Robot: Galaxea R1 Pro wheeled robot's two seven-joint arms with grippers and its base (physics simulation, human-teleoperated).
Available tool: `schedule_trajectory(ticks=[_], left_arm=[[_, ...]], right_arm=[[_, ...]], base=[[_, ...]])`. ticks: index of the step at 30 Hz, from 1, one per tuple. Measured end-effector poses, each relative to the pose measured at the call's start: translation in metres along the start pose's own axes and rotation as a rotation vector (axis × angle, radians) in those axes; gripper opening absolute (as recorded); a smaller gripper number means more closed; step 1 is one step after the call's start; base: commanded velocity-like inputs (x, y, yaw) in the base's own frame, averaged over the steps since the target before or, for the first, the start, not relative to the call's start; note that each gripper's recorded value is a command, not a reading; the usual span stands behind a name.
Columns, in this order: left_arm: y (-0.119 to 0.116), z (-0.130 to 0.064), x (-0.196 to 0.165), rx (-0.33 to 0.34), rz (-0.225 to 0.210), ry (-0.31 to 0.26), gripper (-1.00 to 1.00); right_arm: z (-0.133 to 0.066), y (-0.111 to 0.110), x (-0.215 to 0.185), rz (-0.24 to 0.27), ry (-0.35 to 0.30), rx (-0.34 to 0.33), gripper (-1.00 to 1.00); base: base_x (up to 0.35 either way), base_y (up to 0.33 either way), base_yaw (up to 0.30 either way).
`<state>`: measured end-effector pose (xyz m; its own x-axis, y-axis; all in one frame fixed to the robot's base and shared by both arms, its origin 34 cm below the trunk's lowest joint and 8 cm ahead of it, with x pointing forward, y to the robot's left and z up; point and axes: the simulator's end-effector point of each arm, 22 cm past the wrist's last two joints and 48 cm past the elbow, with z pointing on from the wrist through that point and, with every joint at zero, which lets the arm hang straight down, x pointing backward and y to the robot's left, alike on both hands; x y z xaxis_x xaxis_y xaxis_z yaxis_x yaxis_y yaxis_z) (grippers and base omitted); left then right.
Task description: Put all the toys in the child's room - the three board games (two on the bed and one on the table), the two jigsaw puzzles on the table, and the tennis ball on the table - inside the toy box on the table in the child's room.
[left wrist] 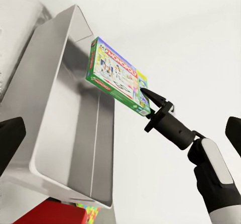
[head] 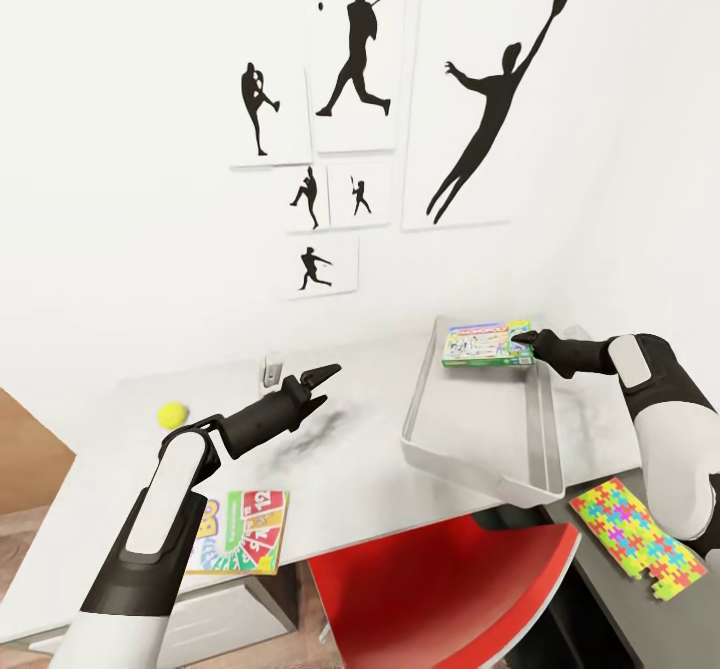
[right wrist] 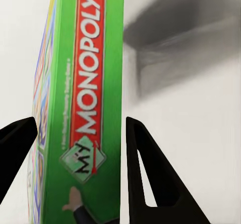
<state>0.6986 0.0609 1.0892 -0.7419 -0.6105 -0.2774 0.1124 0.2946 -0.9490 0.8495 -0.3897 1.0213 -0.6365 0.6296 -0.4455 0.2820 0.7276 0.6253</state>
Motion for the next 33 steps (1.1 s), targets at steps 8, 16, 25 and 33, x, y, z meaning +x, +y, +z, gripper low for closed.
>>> schedule_trajectory(ticks=[8,16,25,33], left_arm=[[0.007,0.001,0.001,-0.008,-0.009,0.004,1.0],[0.01,0.002,0.002,-0.01,-0.012,0.006,1.0],[0.012,0.003,0.003,-0.013,-0.016,0.008,1.0],[0.018,0.005,0.004,-0.02,-0.023,0.012,1.0]], right_arm=[[0.006,-0.005,0.004,0.003,0.007,0.006,-1.0],[0.008,-0.007,0.005,0.005,0.009,0.008,-1.0],[0.01,-0.009,0.006,0.006,0.012,0.011,-1.0],[0.015,-0.014,0.009,0.01,0.019,0.016,-1.0]], base=[[0.0,0.0,0.0],[0.0,0.0,0.0],[0.0,0.0,0.0],[0.0,0.0,0.0]])
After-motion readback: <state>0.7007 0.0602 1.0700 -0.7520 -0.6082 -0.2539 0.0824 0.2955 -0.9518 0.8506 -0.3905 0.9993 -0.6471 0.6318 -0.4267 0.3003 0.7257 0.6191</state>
